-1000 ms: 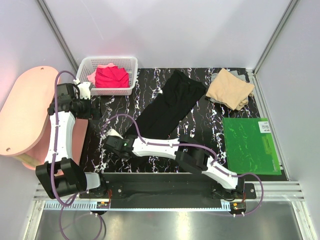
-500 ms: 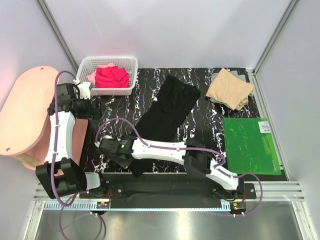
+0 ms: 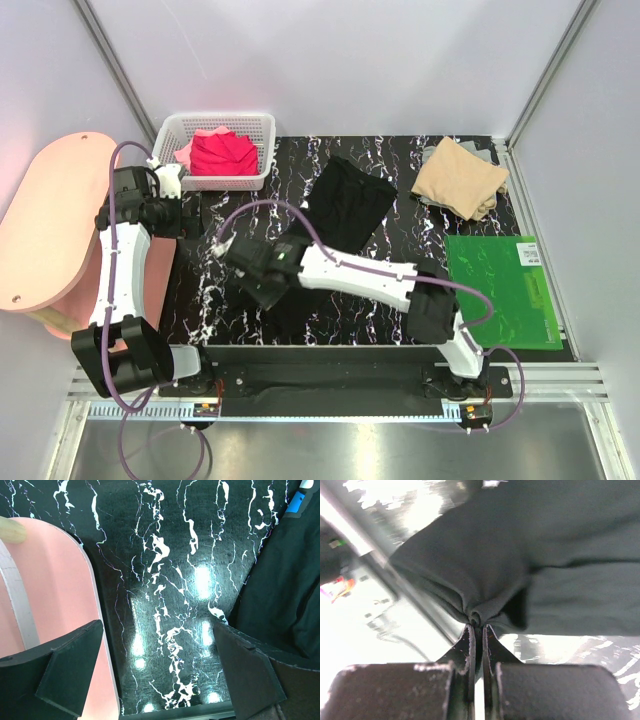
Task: Fold and stack the t-shirts
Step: Fold the folded rectangular tshirt in 1/3 of the way
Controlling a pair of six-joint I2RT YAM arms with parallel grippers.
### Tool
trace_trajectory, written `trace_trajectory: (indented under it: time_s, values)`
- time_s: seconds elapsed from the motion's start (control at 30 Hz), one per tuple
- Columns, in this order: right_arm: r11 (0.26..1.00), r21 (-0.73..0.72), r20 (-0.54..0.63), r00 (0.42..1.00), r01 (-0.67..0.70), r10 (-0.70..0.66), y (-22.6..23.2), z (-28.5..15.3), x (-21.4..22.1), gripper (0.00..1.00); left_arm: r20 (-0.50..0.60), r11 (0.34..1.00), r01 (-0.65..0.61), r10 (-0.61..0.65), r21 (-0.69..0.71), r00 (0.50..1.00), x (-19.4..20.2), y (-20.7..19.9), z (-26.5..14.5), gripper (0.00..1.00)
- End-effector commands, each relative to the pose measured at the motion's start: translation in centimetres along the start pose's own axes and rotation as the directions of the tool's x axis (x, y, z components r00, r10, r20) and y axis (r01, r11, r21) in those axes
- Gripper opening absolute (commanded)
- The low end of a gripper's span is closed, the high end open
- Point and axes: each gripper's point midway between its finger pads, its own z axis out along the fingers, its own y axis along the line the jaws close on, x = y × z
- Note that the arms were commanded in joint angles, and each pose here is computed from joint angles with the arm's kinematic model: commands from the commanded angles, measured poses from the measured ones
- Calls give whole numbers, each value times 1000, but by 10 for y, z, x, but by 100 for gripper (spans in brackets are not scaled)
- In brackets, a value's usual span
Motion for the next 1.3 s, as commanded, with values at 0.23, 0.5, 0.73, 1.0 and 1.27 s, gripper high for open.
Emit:
trace_trajectory:
  time_s: [0.23, 0.5, 0.73, 1.0, 1.27]
  values:
    - [990, -21, 112, 983, -142, 144, -94, -25, -35, 0, 60, 1000, -10, 10, -9, 998, -22, 3, -9, 99]
    - [980, 31, 103, 976, -196, 192, -150, -18, -34, 0, 51, 1000, -8, 8, 0, 999, -21, 2, -7, 99]
    - [966, 75, 107, 965, -247, 239, -196, -10, -33, 0, 41, 1000, -6, 6, 14, 999, -19, 0, -5, 99]
    - [951, 80, 57, 953, -300, 296, -234, 30, -25, 0, 34, 1000, -8, 8, 22, 999, -17, -1, -4, 99]
    - [948, 97, 40, 953, -302, 299, -253, 52, -23, 0, 24, 1000, -9, 9, 27, 1000, -13, -2, -2, 99]
